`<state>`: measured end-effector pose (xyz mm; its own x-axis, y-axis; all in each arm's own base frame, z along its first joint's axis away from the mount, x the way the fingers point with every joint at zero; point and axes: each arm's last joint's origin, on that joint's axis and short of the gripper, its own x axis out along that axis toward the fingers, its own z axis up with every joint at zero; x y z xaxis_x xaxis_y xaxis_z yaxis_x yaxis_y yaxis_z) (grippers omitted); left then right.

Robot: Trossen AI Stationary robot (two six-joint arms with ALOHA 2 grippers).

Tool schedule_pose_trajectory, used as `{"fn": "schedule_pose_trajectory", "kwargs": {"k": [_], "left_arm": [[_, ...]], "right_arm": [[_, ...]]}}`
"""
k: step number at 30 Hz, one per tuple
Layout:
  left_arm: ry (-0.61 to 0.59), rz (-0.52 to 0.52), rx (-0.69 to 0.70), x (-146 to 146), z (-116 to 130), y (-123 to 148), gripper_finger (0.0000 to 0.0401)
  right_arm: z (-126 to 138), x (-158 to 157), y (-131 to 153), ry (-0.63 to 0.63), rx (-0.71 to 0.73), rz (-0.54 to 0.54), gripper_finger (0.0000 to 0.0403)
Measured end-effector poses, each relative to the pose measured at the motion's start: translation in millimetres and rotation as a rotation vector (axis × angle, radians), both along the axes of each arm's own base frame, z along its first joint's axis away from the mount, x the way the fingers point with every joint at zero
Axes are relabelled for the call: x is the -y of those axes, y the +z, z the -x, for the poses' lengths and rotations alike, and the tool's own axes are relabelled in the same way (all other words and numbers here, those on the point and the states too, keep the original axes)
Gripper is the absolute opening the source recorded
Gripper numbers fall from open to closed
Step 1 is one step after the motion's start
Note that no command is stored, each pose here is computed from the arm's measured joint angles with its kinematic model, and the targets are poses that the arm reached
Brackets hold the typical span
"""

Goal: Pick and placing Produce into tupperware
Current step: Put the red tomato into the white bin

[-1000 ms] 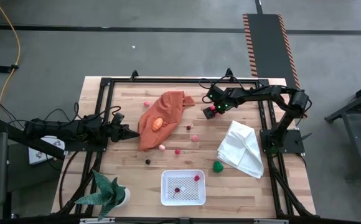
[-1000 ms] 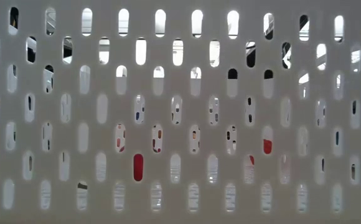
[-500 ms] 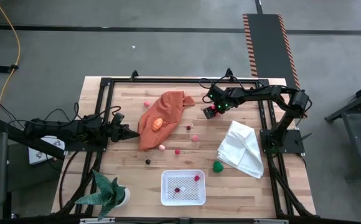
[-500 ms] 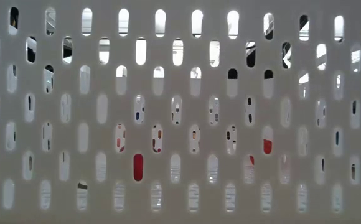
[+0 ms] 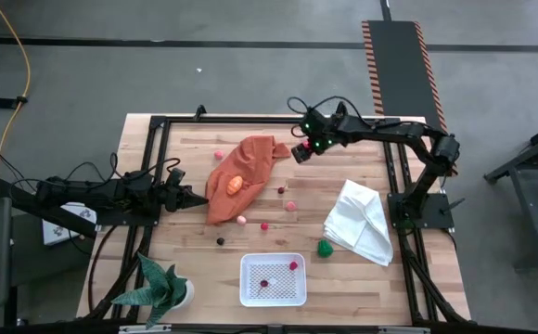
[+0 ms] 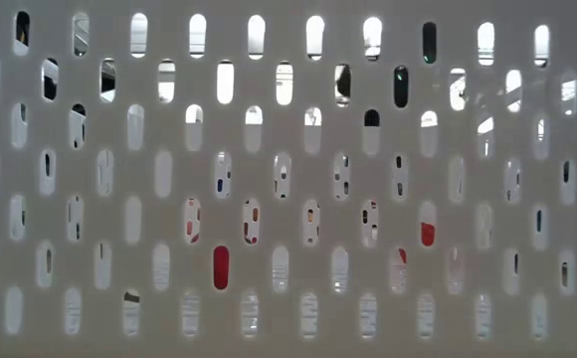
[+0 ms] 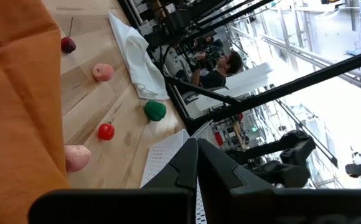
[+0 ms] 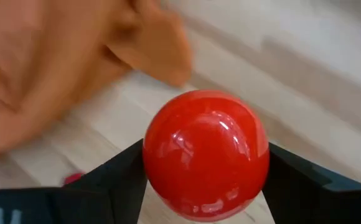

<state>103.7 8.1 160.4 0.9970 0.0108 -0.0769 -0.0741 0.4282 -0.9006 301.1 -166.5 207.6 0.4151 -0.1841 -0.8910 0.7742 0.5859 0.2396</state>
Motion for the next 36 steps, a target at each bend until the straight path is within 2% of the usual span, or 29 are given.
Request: {"fn": "schedule_pose_trajectory", "kwargs": {"k": [5, 10, 18, 27, 36], "left_arm": [[0.000, 0.000, 0.000, 0, 0, 0, 0.0001], [0.000, 0.000, -0.001, 0, 0, 0, 0.0001], [0.000, 0.000, 0.000, 0, 0, 0, 0.0001], [0.000, 0.000, 0.000, 0, 0, 0, 0.0001], [0.000, 0.000, -0.001, 0, 0, 0, 0.0001]], "right_arm": [[-10, 6, 38, 0.056, 0.030, 0.054, 0.0250], [-11, 6, 69, 0.128, -0.001, 0.080, 0.0250], [-10, 4, 96, 0.184, -0.007, 0.076, 0.0250], [-16, 0, 131, 0.232, 0.114, 0.085, 0.0250], [-18, -14, 195, 0.330, 0.270, 0.182, 0.0250]]}}
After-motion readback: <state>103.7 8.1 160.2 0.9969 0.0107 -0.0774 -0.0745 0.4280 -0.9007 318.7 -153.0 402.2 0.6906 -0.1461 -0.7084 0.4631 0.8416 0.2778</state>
